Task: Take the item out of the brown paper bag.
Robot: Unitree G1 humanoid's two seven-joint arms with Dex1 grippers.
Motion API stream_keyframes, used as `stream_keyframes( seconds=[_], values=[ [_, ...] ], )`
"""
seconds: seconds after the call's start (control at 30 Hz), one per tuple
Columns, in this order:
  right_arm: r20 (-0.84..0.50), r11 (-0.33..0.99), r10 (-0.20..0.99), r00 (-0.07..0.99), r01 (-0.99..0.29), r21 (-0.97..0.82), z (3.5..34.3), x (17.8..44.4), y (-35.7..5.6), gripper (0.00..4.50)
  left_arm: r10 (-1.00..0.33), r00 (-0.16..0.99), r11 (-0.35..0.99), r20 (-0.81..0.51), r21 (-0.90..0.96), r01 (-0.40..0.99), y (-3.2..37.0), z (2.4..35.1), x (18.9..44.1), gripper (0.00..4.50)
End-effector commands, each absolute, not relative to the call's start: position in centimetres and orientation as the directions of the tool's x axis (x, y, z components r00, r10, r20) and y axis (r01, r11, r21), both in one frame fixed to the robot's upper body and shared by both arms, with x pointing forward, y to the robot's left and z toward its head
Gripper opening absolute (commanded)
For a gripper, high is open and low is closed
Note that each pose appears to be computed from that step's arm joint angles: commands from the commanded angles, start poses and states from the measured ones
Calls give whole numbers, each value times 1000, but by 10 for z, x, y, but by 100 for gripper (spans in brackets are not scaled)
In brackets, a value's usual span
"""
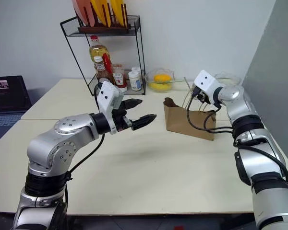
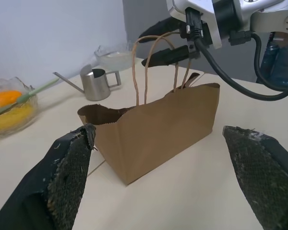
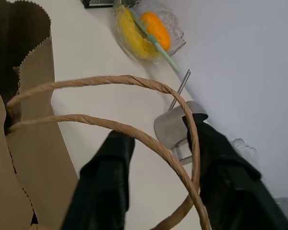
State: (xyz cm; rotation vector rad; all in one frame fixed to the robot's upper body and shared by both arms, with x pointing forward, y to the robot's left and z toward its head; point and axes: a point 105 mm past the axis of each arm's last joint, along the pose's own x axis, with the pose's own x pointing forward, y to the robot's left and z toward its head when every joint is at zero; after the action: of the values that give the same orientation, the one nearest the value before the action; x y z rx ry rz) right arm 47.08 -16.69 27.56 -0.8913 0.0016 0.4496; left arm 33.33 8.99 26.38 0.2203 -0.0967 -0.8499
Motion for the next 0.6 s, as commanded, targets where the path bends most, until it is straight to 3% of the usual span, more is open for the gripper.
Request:
stream_keyframes(
  seconds=[0.03,0.37,0.6],
  values=[
    [-94,509,392,915,-300,-807,308,468,-164,99,-748,661,648,58,273,711,92,280,327,450],
    [89,508,516,852,-221,-832,355,454,-121,75,-719,695,675,14,256,692,115,264,314,450],
    [79,507,471,879,-196,-839,340,461,-131,75,-688,726,701,-1,262,664,123,259,311,450]
  ],
)
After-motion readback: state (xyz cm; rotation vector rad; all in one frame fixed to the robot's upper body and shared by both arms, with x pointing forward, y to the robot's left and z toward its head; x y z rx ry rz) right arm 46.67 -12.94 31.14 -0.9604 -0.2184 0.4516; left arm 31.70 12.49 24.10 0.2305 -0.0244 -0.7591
